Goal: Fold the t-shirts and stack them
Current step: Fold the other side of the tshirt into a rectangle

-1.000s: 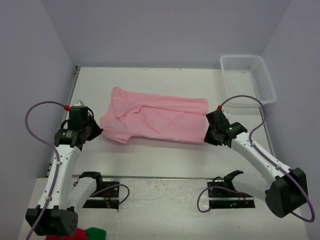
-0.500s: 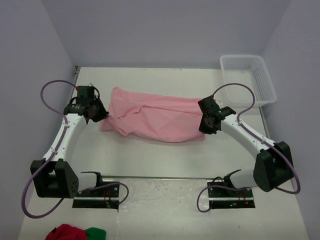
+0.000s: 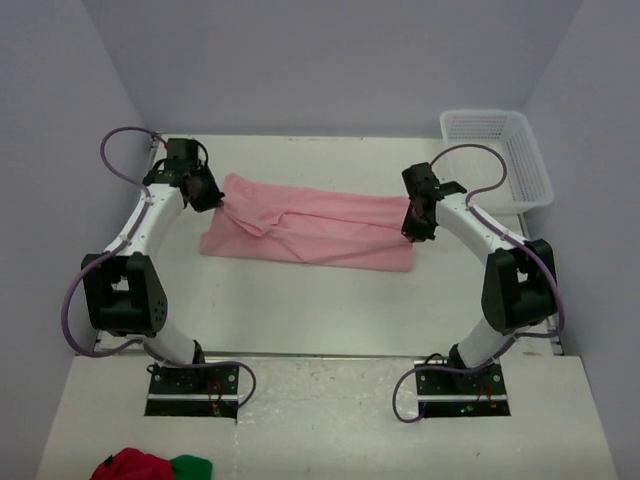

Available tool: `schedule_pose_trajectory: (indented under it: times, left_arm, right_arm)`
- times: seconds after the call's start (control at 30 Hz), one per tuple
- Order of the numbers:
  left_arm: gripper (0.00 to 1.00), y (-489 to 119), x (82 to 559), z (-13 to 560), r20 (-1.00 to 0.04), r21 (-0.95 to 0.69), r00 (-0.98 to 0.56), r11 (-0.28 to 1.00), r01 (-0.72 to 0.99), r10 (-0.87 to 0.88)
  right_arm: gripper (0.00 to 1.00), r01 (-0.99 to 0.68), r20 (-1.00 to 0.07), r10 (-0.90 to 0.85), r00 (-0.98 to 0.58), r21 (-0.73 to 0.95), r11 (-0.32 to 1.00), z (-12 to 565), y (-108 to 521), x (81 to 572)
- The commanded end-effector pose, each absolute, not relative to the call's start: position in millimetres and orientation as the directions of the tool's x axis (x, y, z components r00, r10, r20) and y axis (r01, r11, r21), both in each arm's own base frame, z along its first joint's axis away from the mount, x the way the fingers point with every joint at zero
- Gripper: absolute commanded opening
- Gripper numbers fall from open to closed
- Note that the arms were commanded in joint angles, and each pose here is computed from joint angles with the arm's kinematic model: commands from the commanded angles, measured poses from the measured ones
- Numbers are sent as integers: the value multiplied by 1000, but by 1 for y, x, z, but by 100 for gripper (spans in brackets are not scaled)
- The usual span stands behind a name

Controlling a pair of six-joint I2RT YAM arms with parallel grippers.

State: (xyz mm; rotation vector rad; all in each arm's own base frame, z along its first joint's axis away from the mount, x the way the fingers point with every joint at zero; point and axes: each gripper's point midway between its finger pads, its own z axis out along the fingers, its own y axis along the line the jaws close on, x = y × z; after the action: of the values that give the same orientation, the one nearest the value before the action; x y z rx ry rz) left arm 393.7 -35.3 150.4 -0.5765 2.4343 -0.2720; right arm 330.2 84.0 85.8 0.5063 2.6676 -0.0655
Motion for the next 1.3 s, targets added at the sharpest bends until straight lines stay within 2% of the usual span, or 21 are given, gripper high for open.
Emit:
schedule_pose_trajectory:
  times: [0.0, 0.43, 1.27]
  left_arm:
    - [0, -33, 425, 171, -583, -336, -686, 898, -285, -436]
    - [0, -31, 472, 159, -579, -314, -696, 904, -291, -425]
    - [0, -42, 527, 119, -543, -343, -732, 904, -256, -413]
  right_arm:
    - [0, 335, -428, 317, -846, 35, 941, 90, 88, 352]
    - [0, 351, -410, 329, -851, 23, 936, 79, 73, 388]
    - [0, 323, -371, 315, -873, 43, 945, 61, 77, 465]
